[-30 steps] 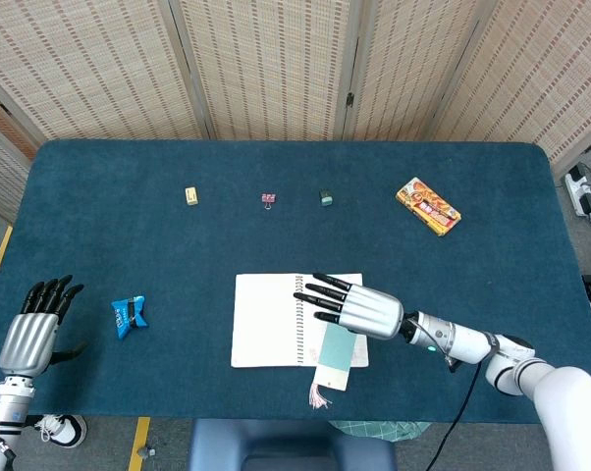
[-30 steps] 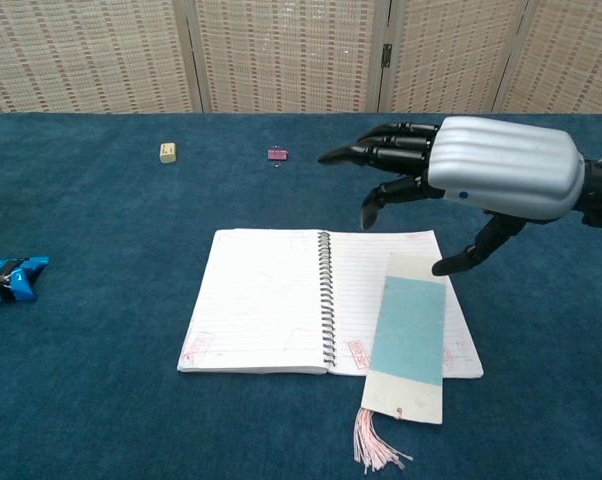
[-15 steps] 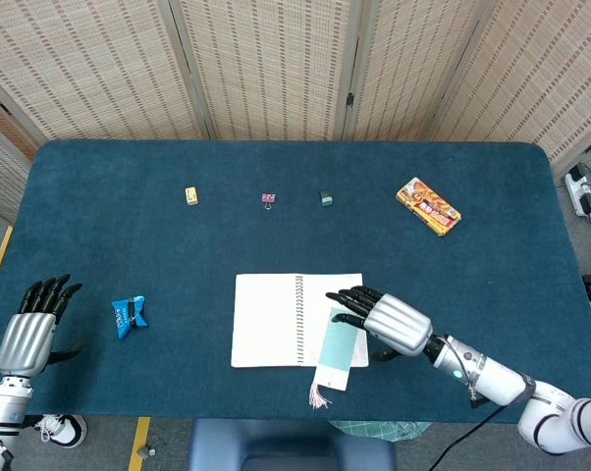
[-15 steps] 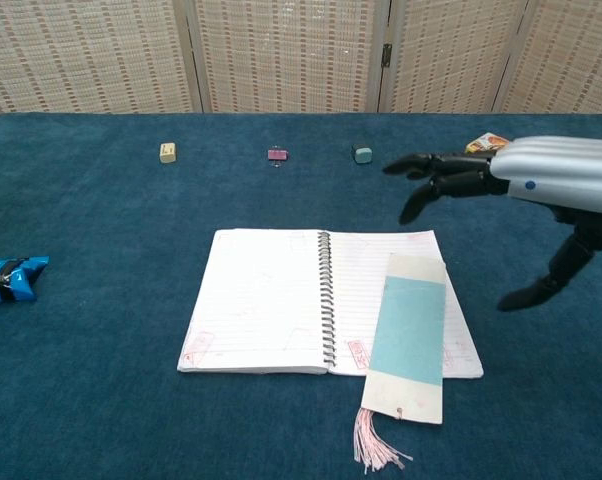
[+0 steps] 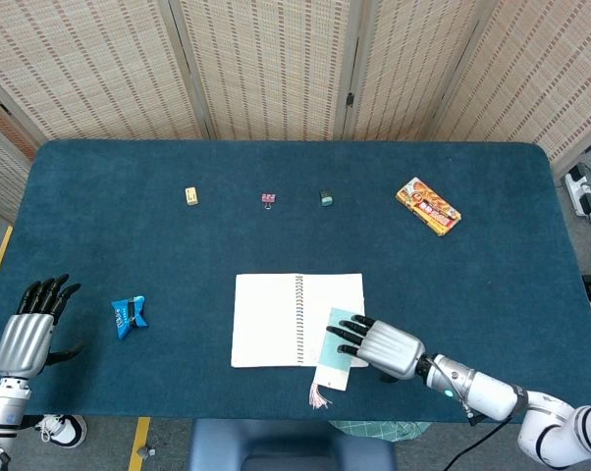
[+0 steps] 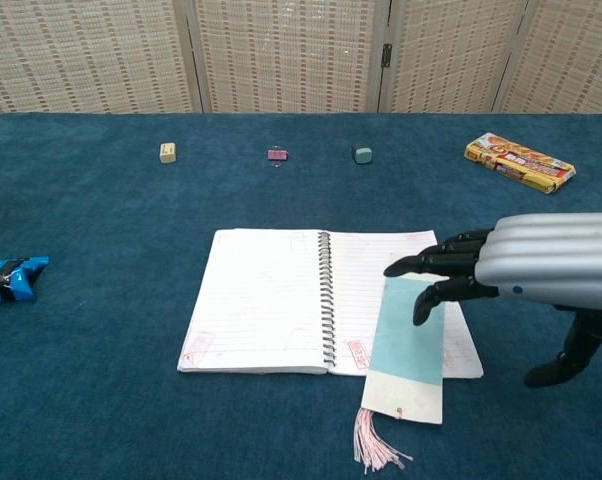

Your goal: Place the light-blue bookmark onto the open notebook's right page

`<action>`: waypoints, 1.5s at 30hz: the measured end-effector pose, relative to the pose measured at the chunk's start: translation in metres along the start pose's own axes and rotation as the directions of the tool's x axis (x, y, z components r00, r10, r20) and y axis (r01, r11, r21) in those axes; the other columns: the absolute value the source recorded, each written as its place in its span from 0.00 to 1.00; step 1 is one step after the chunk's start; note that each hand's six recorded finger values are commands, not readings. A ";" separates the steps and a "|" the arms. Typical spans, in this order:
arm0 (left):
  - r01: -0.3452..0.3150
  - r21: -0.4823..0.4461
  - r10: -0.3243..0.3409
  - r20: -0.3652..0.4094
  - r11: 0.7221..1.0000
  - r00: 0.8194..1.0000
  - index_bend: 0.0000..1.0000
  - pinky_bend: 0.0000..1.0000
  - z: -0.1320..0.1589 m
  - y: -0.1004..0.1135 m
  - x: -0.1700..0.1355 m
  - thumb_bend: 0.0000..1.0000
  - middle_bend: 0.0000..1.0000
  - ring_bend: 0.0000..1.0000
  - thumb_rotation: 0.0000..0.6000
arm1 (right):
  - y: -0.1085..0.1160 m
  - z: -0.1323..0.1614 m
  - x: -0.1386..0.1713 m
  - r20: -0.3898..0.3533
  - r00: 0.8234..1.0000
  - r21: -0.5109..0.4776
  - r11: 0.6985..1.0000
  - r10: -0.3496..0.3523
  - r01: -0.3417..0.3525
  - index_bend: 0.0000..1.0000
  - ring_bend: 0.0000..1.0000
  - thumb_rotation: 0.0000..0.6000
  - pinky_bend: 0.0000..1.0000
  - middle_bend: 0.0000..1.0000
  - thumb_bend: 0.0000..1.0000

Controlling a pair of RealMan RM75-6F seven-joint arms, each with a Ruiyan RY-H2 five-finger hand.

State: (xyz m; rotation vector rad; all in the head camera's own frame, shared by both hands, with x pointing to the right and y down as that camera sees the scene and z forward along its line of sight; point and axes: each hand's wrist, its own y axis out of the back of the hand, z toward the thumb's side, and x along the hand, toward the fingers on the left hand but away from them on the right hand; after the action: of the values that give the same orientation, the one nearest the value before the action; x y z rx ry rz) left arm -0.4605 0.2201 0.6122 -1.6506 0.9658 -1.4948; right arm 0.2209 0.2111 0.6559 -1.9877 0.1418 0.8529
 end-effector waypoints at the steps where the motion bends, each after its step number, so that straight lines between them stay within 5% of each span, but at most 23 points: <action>1: -0.001 -0.002 0.001 0.000 1.000 1.000 0.17 0.00 0.000 0.000 0.000 0.21 0.08 0.02 1.00 | -0.002 0.004 -0.004 -0.012 1.000 0.026 1.000 0.008 -0.007 0.26 0.07 1.00 0.13 0.00 0.20; 7: -0.007 -0.011 0.007 0.002 1.000 1.000 0.17 0.00 -0.001 0.003 -0.001 0.21 0.08 0.02 1.00 | -0.008 0.021 -0.022 -0.058 0.998 0.098 0.995 0.018 -0.012 0.27 0.08 1.00 0.13 0.00 0.20; 24: -0.023 -0.026 0.023 -0.003 0.999 1.000 0.17 0.00 -0.006 0.010 -0.003 0.22 0.08 0.02 1.00 | -0.011 0.027 -0.053 -0.075 0.996 0.105 0.994 0.039 -0.031 0.27 0.08 1.00 0.13 0.00 0.20; 45: -0.038 -0.027 0.038 -0.007 0.999 0.999 0.17 0.00 -0.007 0.014 -0.005 0.21 0.08 0.02 1.00 | -0.006 0.027 -0.067 -0.071 0.997 0.132 0.991 -0.008 0.017 0.41 0.10 1.00 0.13 0.00 0.20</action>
State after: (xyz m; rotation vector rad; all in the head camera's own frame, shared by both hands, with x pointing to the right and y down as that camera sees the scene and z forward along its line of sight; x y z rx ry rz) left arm -0.4686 0.2175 0.5984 -1.6383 1.0196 -1.4687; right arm 0.1596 0.2202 0.6931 -1.8923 0.2210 0.7469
